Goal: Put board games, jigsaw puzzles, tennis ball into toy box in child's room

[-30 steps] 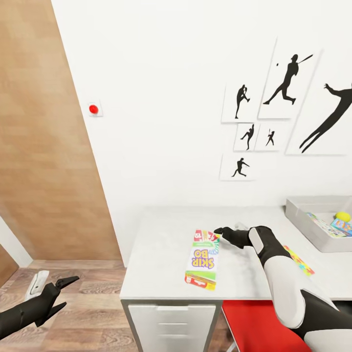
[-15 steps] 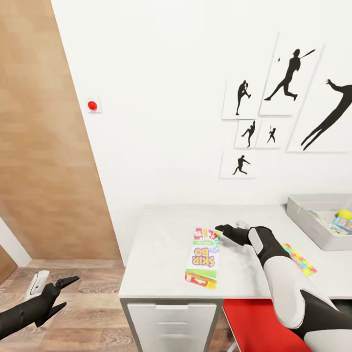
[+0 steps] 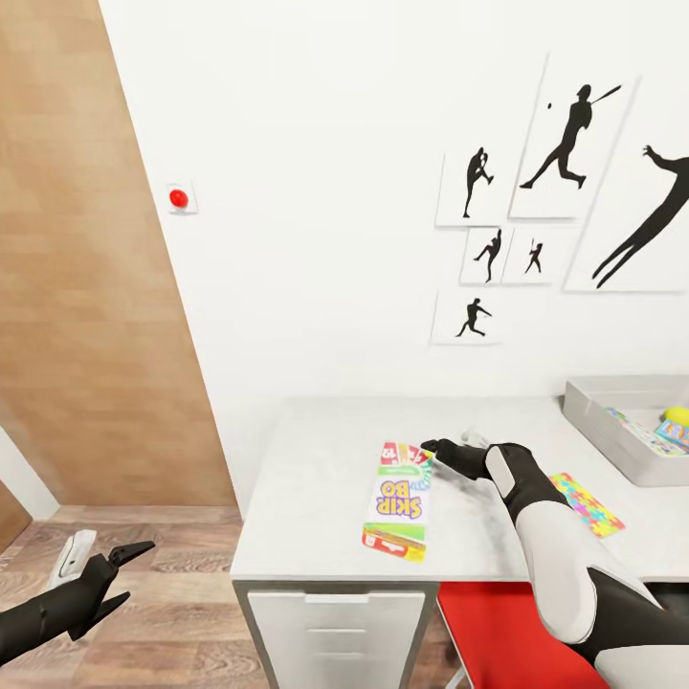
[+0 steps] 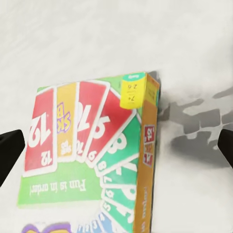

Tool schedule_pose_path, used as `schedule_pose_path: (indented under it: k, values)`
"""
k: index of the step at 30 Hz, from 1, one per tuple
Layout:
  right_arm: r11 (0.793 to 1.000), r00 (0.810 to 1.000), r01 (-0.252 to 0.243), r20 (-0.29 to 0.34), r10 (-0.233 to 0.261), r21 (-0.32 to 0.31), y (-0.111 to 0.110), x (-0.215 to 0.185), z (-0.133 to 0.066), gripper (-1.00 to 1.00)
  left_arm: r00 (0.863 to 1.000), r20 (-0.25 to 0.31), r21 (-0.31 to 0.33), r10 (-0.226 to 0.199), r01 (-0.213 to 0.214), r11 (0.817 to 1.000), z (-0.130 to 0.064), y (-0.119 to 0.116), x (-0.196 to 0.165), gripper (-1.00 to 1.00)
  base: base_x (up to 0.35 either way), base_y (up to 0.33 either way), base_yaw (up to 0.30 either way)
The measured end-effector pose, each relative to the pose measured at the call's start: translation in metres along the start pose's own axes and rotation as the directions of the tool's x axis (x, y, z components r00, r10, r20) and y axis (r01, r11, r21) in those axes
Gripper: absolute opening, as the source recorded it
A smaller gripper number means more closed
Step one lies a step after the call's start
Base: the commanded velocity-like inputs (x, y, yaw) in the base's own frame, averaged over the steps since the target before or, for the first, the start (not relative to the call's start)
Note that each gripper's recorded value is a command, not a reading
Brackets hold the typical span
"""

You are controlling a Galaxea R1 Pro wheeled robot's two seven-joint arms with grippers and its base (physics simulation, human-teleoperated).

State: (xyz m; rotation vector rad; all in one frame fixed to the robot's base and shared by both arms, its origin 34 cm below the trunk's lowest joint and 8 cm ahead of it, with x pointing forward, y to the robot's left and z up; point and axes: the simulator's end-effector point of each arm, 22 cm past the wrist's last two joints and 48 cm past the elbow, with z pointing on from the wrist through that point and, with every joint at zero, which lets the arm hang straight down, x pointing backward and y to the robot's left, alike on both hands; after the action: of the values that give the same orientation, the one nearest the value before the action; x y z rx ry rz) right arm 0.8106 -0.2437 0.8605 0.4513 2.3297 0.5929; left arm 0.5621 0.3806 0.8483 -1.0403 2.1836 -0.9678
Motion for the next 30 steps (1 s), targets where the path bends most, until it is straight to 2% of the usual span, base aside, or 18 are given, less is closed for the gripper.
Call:
schedule_pose_path:
  k: [18,30]
  values:
    - [1.0,1.0,0.0,0.001,0.0,-0.003,-0.011,0.011,0.016,1.0,1.0,-0.003,-0.01,-0.014,0.014,1.0,0.016,0.024,0.004,1.0,0.0,0.0,0.007]
    - [1.0,1.0,0.001,0.001,-0.001,-0.003,-0.011,0.011,0.016,1.0,1.0,-0.001,-0.01,-0.015,0.015,1.0,0.016,0.024,0.003,1.0,0.0,0.0,0.236]
